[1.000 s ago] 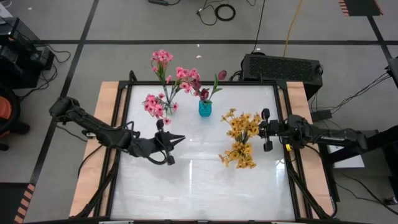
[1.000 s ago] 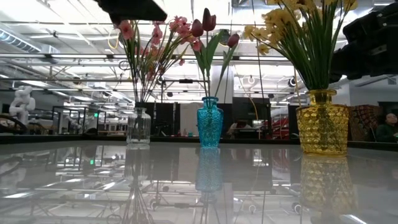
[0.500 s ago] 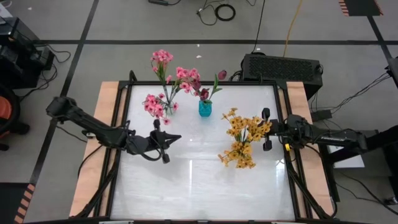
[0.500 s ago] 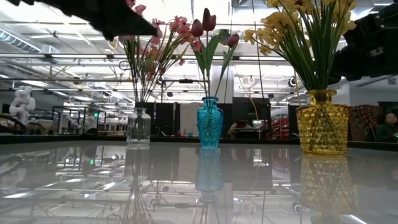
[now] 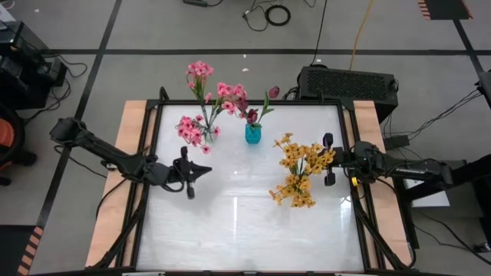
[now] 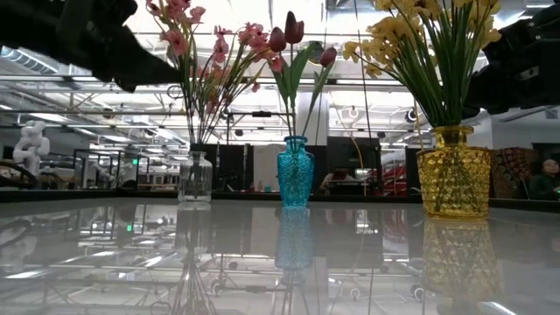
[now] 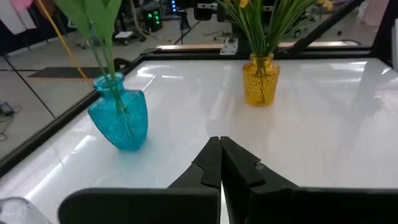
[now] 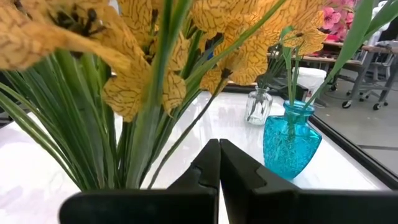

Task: Sort flowers into vase by color
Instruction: Return to Home Position

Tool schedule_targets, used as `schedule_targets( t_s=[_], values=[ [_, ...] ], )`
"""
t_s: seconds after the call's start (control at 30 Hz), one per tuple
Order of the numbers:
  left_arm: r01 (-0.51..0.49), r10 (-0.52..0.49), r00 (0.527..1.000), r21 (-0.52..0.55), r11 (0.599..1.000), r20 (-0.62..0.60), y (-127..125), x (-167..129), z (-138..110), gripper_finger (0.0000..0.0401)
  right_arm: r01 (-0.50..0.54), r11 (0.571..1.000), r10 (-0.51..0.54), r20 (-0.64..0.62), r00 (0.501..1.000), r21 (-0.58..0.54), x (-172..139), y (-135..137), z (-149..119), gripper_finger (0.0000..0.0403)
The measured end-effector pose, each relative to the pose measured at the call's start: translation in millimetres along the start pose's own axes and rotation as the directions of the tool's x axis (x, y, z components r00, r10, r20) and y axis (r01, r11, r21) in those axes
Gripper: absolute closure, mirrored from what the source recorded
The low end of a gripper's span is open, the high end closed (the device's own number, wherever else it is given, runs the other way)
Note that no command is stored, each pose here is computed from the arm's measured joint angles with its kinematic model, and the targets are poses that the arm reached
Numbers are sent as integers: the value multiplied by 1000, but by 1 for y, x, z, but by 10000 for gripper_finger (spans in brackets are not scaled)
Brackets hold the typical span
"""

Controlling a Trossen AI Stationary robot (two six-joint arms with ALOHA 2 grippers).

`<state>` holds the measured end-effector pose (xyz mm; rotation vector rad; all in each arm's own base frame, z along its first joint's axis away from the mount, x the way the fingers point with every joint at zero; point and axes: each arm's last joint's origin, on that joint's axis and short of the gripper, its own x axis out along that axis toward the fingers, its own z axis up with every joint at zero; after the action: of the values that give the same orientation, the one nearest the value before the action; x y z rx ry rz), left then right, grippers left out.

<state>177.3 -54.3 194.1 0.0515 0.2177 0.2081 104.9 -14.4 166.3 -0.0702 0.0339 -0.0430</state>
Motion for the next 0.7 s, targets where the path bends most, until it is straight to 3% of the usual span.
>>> schedule_targets(
  t_s=[0.53,0.7],
  values=[
    [48,-43,996,-59,997,75,28,-22,-25,399,0,1000,0,-2,1000,7,0,0,0,403],
    [67,-65,994,-21,998,82,33,-25,-30,400,0,1000,0,-3,1000,7,0,0,0,403]
  ],
)
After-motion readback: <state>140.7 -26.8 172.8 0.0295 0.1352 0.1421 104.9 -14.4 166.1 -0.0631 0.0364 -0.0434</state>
